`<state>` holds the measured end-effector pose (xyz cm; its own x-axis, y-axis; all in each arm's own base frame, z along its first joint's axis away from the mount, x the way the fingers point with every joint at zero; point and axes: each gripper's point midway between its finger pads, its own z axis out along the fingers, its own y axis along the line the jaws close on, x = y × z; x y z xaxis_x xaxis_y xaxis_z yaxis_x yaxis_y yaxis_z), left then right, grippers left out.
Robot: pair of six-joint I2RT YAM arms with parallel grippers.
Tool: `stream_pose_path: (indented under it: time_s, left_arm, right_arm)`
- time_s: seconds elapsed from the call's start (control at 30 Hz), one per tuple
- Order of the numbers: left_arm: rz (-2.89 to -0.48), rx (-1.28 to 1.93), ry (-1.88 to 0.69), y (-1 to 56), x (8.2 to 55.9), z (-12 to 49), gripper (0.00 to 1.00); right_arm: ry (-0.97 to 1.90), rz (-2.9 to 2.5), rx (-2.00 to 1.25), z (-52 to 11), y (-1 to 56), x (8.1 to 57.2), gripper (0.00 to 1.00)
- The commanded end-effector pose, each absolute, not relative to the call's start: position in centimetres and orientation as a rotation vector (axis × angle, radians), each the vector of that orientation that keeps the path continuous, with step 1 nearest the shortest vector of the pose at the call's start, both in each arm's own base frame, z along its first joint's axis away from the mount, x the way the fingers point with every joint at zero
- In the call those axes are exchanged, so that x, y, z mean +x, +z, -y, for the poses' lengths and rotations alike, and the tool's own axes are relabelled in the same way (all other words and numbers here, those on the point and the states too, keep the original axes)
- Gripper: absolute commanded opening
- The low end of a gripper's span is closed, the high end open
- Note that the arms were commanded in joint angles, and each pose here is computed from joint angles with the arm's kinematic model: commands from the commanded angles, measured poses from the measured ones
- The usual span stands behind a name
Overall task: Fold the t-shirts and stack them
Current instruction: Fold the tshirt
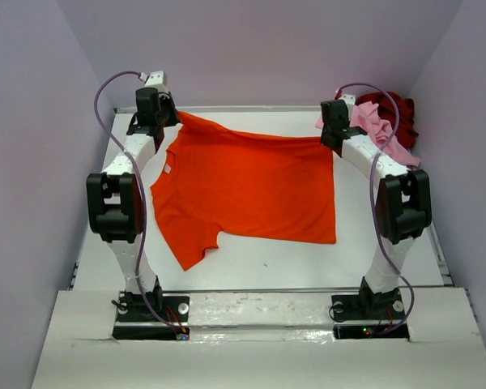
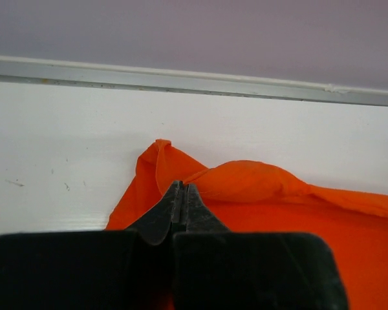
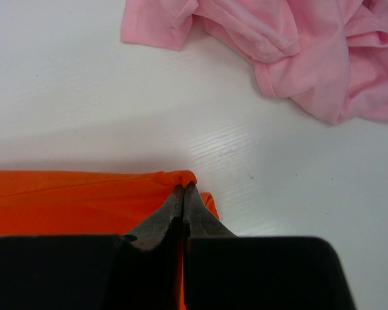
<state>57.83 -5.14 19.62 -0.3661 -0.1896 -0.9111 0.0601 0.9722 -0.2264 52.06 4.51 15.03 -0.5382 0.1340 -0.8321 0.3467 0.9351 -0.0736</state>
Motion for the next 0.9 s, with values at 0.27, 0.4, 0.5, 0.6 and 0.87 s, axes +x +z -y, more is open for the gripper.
stream_pose_path:
  time_s: [0.27, 0.4, 0.5, 0.6, 0.87]
  left_arm:
    - [-1.953, -0.099, -0.287, 20.3, 54.3, 5.5, 0.00]
    - [-1.979, -0.106, -0.294, 19.1, 54.0, 5.7, 0.00]
    - [-1.987, -0.115, -0.302, 18.7, 53.8, 5.9, 0.00]
    - [-2.018, -0.125, -0.279, 17.6, 53.7, 5.5, 0.00]
    - [-2.045, -0.136, -0.281, 16.8, 53.4, 5.6, 0.00]
  right_arm:
    - [-0.081, -2.243, 0.337, -6.4, 15.0, 47.3, 0.00]
    - [-0.023, -2.284, 0.314, -7.4, 14.0, 45.9, 0.00]
    - [0.008, -2.316, 0.313, -8.2, 12.9, 44.6, 0.00]
    - [0.025, -2.337, 0.331, -8.5, 12.0, 43.2, 0.00]
    - [0.097, -2.395, 0.324, -9.6, 9.7, 39.9, 0.00]
